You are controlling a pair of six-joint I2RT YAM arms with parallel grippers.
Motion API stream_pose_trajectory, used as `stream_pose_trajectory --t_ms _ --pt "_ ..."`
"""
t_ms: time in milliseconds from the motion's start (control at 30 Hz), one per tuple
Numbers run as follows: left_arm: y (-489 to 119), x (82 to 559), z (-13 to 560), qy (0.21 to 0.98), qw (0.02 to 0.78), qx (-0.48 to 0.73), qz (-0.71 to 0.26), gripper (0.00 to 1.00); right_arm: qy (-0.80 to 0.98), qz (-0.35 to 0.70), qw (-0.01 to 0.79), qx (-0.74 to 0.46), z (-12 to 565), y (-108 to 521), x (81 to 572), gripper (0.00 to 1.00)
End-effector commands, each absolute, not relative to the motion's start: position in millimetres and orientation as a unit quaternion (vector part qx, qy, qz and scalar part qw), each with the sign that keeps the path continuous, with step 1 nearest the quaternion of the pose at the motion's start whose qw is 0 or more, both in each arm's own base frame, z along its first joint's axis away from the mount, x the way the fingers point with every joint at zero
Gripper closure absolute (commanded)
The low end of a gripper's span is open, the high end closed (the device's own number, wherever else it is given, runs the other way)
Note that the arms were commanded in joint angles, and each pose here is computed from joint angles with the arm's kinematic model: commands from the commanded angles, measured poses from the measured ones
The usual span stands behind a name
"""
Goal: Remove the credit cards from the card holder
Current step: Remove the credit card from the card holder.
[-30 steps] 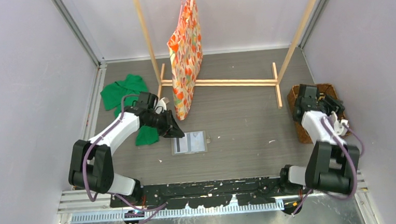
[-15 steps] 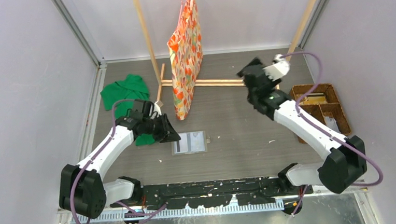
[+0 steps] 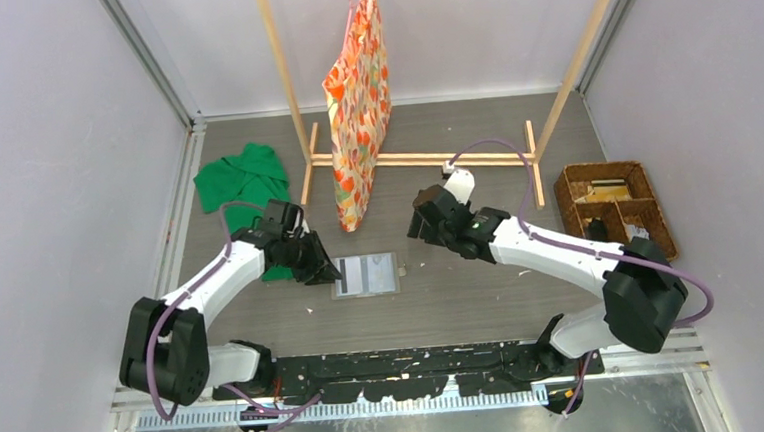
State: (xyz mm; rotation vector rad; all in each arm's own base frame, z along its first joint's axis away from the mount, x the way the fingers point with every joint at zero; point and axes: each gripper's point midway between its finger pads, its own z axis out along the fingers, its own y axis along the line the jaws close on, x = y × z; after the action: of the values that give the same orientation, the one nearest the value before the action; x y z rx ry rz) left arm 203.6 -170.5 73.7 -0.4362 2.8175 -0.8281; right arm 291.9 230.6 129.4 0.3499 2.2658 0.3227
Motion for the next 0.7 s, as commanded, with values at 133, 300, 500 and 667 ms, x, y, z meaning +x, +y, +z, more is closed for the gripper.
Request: stream_pose_trajectory --t_ms 133,300,500,667 --pt "-168 223 63 0.950 0.101 -0.149 -0.254 0.76 0.918 0.209 0.330 0.074 106 289 260 0.45" --pt "-168 223 53 0.953 0.091 -0.153 -0.245 0.75 0.920 0.231 0.312 0.045 101 318 253 0.53" --pt "-168 228 49 0.952 0.096 -0.154 -0.245 0.75 0.922 0.248 0.297 0.014 94 343 247 0.59" --pt "-171 233 43 0.953 0.092 -0.154 -0.245 0.75 0.931 0.244 0.270 -0.004 77 357 245 0.60"
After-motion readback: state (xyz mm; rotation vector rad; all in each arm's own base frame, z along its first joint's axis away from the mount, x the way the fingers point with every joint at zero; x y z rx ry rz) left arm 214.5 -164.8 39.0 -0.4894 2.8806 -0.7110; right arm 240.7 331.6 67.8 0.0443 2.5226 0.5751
